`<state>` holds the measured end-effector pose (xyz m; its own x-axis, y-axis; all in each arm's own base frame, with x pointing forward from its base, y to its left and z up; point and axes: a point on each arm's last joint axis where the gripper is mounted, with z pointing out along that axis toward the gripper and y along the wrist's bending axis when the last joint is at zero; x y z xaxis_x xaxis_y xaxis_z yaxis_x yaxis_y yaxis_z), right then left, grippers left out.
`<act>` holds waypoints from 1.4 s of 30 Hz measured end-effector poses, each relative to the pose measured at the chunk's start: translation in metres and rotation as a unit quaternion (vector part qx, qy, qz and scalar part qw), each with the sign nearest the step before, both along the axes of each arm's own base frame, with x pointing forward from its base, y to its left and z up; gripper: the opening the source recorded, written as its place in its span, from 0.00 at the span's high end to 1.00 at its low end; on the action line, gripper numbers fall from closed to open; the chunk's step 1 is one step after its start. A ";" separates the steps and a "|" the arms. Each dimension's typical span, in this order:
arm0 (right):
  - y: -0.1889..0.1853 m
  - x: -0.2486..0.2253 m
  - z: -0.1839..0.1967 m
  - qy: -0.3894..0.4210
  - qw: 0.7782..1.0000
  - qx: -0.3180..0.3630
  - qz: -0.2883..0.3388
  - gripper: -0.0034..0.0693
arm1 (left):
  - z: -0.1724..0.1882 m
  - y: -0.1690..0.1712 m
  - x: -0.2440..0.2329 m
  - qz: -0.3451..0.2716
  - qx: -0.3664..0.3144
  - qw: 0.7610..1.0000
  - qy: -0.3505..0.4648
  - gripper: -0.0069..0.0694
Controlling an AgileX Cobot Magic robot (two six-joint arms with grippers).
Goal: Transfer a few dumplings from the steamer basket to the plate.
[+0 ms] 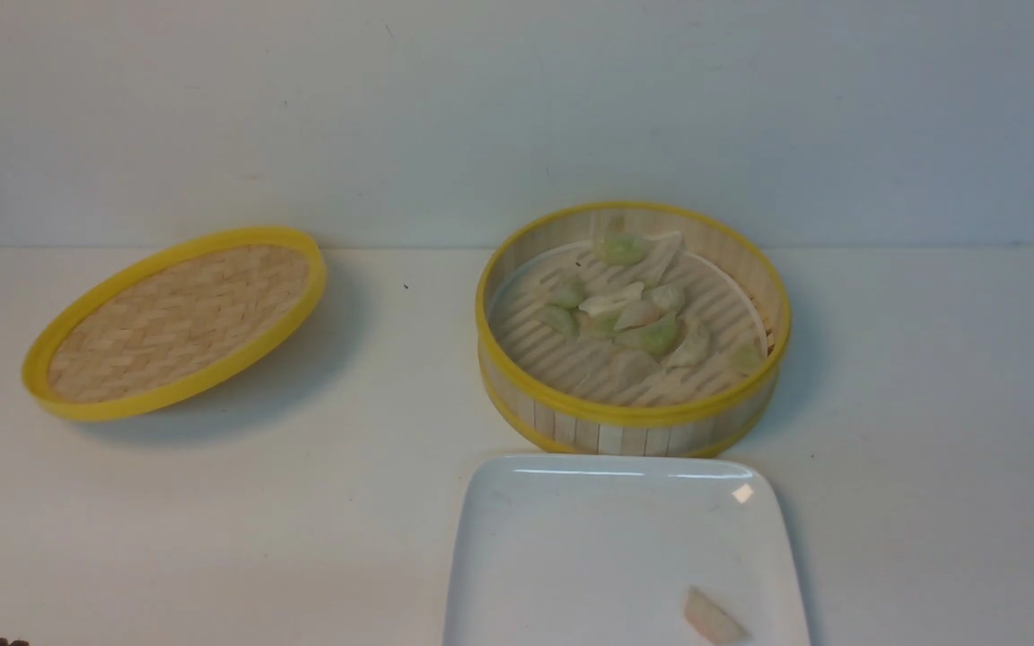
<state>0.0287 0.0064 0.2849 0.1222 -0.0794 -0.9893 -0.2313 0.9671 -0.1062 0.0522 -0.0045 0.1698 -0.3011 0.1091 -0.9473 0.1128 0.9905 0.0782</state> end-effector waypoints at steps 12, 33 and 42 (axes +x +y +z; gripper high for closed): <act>-0.006 0.021 -0.092 0.178 0.978 -0.010 -0.111 0.97 | 0.000 0.000 0.000 0.000 0.000 1.000 0.000 0.90; -0.005 0.025 -0.104 0.157 0.981 -0.002 -0.110 0.97 | 0.000 0.000 0.000 0.000 0.000 1.000 0.000 0.90; -0.005 0.025 -0.104 0.157 0.981 -0.002 -0.110 0.97 | 0.000 0.000 0.000 0.000 0.000 1.000 0.000 0.90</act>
